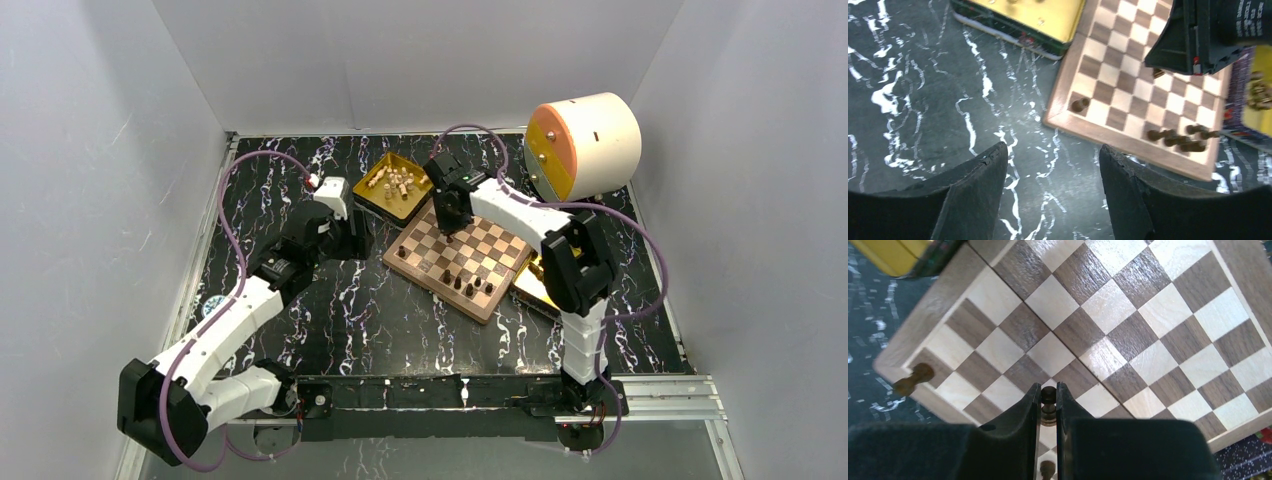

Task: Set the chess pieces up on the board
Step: Pick up the chess piece from the chessboard, then place the chess piece on the chessboard.

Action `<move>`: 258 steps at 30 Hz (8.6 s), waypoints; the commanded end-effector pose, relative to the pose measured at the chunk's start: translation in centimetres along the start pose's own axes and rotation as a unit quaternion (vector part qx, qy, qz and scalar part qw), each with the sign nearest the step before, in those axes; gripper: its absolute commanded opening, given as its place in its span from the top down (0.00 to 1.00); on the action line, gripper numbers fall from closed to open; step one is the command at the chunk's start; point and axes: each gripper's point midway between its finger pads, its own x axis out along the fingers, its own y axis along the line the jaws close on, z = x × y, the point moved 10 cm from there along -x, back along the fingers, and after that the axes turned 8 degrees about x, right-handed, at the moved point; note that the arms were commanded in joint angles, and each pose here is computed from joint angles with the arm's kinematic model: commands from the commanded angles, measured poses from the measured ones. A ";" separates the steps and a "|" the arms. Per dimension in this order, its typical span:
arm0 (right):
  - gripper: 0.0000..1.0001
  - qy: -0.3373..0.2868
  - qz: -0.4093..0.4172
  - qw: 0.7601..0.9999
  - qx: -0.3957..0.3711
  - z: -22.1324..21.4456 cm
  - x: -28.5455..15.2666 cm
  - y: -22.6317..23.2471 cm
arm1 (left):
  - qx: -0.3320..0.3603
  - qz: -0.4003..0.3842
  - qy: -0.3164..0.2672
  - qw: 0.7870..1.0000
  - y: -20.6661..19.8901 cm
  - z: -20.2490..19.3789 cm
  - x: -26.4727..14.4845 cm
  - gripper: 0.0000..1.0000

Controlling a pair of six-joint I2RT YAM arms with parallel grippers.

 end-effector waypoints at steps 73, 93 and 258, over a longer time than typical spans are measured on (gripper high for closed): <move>0.92 -0.026 0.467 0.884 0.015 -7.3 -18.7 -1.0 | 0.231 -0.429 -0.168 0.857 -6.9 3.4 1.2 0.99; 0.70 0.004 0.467 0.883 0.047 -7.8 -17.5 -1.1 | 0.220 -0.403 -0.143 0.877 -6.7 2.3 1.6 1.00; 0.74 0.016 -0.005 0.995 0.100 -7.3 -3.8 -2.3 | 0.054 -0.015 -0.015 0.998 2.0 -1.4 -1.1 0.08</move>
